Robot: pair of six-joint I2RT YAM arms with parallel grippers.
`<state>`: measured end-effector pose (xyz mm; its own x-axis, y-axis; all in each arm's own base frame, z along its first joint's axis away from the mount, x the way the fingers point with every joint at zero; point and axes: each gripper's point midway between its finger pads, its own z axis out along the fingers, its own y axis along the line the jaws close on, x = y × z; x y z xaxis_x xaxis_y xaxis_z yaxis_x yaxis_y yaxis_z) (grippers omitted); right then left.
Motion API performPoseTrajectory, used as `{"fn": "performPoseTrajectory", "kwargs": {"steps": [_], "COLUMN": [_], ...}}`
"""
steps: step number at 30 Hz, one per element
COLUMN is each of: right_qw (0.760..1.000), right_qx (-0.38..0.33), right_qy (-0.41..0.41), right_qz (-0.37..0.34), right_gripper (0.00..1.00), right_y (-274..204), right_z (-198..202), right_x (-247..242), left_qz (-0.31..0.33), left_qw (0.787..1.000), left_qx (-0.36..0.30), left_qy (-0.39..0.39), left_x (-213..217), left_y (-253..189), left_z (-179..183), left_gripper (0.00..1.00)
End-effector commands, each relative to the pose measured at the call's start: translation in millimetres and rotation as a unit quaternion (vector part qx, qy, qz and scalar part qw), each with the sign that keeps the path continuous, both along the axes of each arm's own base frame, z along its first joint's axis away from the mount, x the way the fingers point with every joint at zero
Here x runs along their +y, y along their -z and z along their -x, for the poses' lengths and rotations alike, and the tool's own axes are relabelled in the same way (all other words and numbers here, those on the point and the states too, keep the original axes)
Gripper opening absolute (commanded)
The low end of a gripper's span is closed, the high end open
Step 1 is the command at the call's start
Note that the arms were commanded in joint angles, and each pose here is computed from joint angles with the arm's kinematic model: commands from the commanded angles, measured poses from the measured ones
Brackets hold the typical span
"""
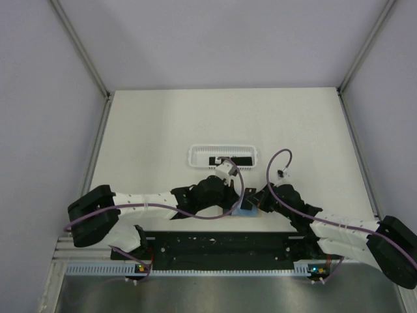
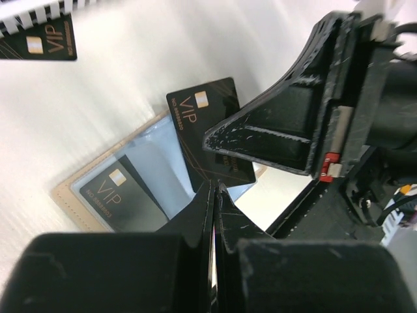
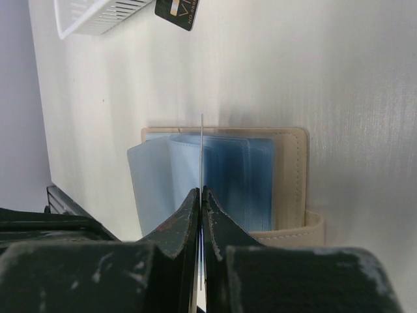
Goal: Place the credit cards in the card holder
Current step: Insert the credit card into the card holder.
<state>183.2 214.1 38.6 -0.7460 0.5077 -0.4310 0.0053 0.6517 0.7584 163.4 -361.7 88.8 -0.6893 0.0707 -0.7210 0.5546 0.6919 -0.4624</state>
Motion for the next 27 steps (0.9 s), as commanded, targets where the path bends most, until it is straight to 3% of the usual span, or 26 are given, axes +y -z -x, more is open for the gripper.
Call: {"fn": "performPoseTrajectory", "kwargs": {"steps": [1,7,19,27], "right_qw": [1.0,1.0,0.999,0.999], "right_qx": [-0.014,-0.025,-0.021,-0.025], "right_qy": [-0.004,0.001,0.018,0.021], "right_qz": [-0.009,0.006,0.028,0.037], "right_gripper": [0.0,0.0,0.0,0.0], "right_y": [-6.6,-15.5,-11.0,-12.3], "right_z": [-2.7,-6.2,-3.7,-3.7], "right_x": [1.9,-1.7,-15.1,-18.9], "left_qz": [0.018,0.022,0.014,-0.022], "left_qw": [0.999,0.998,0.998,1.0], "left_qx": [-0.03,-0.038,-0.032,-0.013], "left_qy": [-0.029,-0.037,0.043,-0.002], "left_x": [12.0,22.3,-21.3,-6.9], "left_y": [-22.6,-27.6,-26.0,8.3], "left_z": [-10.7,-12.1,-7.9,-14.4], "left_gripper": [0.0,0.0,0.0,0.0]}}
